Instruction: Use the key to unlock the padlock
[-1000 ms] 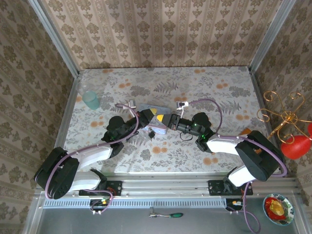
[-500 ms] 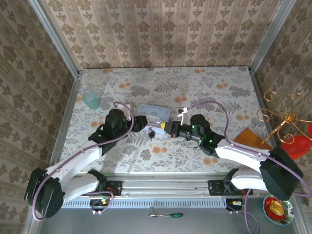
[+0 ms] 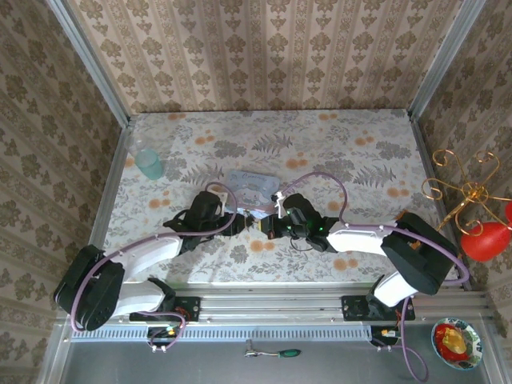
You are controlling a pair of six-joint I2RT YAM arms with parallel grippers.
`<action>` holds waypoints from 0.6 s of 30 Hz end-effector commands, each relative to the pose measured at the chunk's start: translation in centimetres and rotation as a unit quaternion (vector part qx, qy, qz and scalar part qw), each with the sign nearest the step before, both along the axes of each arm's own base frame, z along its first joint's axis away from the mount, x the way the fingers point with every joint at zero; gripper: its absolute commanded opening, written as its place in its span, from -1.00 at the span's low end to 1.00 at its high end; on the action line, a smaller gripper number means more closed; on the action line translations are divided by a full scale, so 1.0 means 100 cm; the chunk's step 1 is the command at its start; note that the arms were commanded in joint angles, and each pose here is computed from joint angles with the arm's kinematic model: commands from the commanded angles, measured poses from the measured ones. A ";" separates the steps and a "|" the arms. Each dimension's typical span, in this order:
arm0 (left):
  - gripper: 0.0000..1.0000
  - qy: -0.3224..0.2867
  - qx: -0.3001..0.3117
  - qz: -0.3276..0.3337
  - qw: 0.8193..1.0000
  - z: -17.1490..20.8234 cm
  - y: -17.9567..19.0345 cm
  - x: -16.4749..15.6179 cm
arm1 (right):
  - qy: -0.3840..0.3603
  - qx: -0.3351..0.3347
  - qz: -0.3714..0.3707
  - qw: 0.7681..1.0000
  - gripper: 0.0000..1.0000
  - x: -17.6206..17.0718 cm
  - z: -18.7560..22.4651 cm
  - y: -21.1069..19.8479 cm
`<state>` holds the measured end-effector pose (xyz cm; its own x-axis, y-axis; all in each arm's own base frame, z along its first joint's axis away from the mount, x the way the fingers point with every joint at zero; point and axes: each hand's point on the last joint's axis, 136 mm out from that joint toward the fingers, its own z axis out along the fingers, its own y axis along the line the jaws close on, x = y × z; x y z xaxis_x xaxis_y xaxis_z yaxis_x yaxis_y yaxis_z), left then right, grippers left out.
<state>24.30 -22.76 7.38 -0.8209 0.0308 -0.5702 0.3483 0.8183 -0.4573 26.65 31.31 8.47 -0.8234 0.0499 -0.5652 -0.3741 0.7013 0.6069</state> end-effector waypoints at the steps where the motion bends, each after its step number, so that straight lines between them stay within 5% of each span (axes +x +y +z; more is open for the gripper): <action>1: 0.02 -0.030 -0.012 -0.017 0.999 0.004 -0.009 0.006 | -0.021 -0.024 -0.018 0.999 -1.00 0.021 0.000 -0.008; 10: 0.06 -0.040 0.025 -0.014 0.999 -0.010 -0.021 0.025 | -0.017 -0.023 -0.045 0.999 -1.00 0.063 -0.007 -0.025; 18: 0.08 -0.049 0.035 -0.001 0.998 -0.016 -0.035 0.044 | -0.024 0.000 -0.048 0.999 -1.00 0.055 0.010 -0.029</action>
<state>27.10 -25.35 4.49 -0.8009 0.0834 -0.5929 0.3717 0.8456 -0.3831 32.49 28.25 7.68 -0.8063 0.1157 -0.5801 -0.3033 0.7611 0.5733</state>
